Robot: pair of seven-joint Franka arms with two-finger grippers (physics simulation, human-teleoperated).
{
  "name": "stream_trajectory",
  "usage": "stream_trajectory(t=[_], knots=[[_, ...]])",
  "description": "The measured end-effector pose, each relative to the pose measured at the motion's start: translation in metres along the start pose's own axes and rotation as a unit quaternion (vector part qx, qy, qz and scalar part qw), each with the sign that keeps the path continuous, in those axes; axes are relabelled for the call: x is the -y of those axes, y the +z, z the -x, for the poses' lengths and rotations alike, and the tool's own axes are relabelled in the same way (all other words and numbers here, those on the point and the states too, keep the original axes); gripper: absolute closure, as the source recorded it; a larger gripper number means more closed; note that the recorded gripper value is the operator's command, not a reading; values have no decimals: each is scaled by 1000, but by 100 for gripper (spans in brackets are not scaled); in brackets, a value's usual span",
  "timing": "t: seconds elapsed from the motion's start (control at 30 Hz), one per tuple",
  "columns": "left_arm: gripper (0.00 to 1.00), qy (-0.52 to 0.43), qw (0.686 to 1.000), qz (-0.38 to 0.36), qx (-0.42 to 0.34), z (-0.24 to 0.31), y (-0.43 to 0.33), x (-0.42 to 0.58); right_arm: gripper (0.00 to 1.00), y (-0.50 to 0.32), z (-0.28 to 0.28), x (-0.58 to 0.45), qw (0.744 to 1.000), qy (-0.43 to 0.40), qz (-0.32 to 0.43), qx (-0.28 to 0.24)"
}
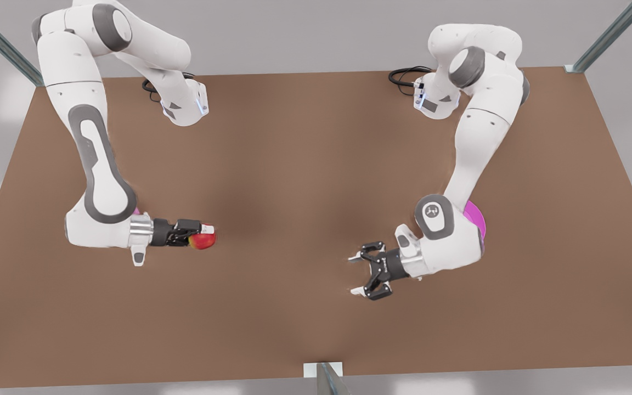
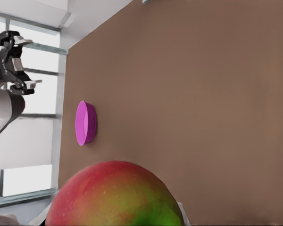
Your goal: Use the left arm to pick up the apple from the plate, transfer it to the gripper of the right arm, and then use the right arm to place it into the bowl
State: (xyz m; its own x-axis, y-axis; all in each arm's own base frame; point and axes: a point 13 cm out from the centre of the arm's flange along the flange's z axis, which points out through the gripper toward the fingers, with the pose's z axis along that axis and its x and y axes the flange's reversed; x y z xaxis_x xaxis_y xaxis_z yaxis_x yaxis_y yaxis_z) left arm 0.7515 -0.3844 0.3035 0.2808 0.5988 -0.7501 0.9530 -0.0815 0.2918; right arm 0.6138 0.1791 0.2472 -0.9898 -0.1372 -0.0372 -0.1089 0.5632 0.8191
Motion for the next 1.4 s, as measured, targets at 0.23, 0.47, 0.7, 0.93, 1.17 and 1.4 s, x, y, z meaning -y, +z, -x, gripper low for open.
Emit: stream_trajectory(t=[0.23, 0.47, 0.7, 0.93, 1.17, 1.4], knots=[[0, -160, 906, -11, -392, -50, -345, 37, 21, -67, -63, 73, 994, 9, -90, -54], [0, -382, 811, 45, -441, -51, -386, 98, 21, -128, -99, 141, 990, 37, -127, -58], [0, -517, 727, 97, -442, -84, -367, 92, 21, -173, -125, 185, 984, 40, -162, -67], [0, -601, 659, 146, -428, -87, -364, 93, 21, -175, -134, 220, 979, 30, -179, -91], [0, -654, 606, 177, -416, -90, -361, 94, 21, -190, -141, 255, 967, 7, -231, -112], [0, -688, 567, 198, -407, -95, -357, 94, 20, -193, -145, 272, 963, 1, -244, -115]])
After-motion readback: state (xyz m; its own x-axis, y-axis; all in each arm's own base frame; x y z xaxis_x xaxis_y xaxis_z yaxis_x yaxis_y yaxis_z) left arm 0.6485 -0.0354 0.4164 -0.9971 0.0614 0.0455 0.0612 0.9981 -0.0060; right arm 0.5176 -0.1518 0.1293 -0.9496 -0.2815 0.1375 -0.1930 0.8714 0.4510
